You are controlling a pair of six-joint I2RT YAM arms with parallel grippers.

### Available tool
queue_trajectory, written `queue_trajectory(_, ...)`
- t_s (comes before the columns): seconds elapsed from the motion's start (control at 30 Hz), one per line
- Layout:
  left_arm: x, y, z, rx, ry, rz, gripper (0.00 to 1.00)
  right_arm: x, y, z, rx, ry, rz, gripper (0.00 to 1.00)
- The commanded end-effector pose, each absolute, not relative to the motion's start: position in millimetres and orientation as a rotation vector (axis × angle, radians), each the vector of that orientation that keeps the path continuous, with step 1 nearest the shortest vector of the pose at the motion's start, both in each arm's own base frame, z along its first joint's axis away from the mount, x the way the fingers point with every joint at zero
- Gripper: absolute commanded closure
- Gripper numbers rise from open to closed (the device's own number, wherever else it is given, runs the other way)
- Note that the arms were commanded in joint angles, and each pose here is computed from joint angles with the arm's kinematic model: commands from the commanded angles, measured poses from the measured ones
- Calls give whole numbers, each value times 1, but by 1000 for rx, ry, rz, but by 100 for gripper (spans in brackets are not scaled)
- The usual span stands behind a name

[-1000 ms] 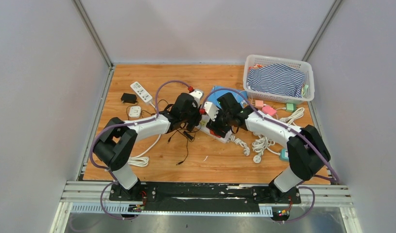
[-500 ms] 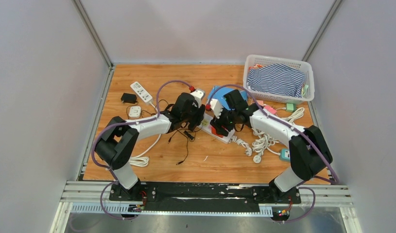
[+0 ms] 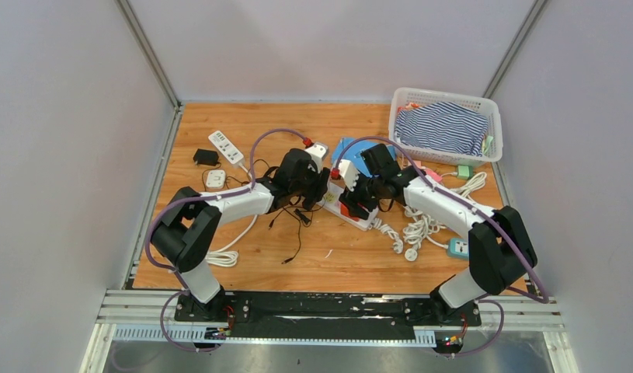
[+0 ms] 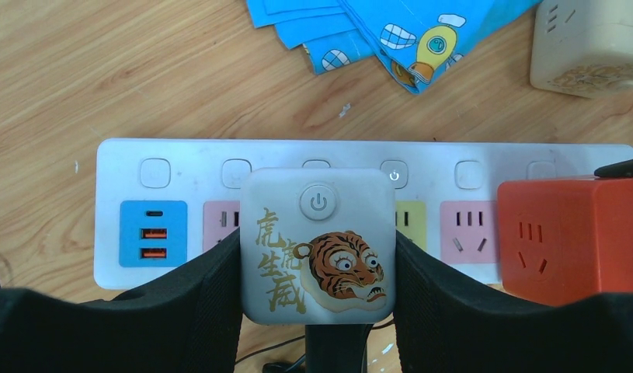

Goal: Pull the plug off the socket
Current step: Remove the plug from the socket.

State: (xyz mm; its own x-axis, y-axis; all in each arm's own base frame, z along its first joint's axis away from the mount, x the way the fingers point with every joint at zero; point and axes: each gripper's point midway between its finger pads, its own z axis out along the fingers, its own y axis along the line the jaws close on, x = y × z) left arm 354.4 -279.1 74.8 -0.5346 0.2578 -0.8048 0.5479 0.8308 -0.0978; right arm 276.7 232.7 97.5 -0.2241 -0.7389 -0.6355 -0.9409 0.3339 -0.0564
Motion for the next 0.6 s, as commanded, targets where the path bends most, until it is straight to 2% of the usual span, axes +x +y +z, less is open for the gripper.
queue_trajectory(0.0,318,-256,11,633,2386,-385,100,253,250,121,-1514,1927,624,100)
queue_trajectory(0.13,316,-256,11,630,2390,-389,100,264,247,117,-1462,1973,567,100)
queue_trajectory(0.3,317,-256,9,630,2393,-388,100,240,263,125,-1488,1930,779,100)
queue_trajectory(0.57,316,-255,8,631,2397,-383,100,272,229,116,-1257,2098,848,100)
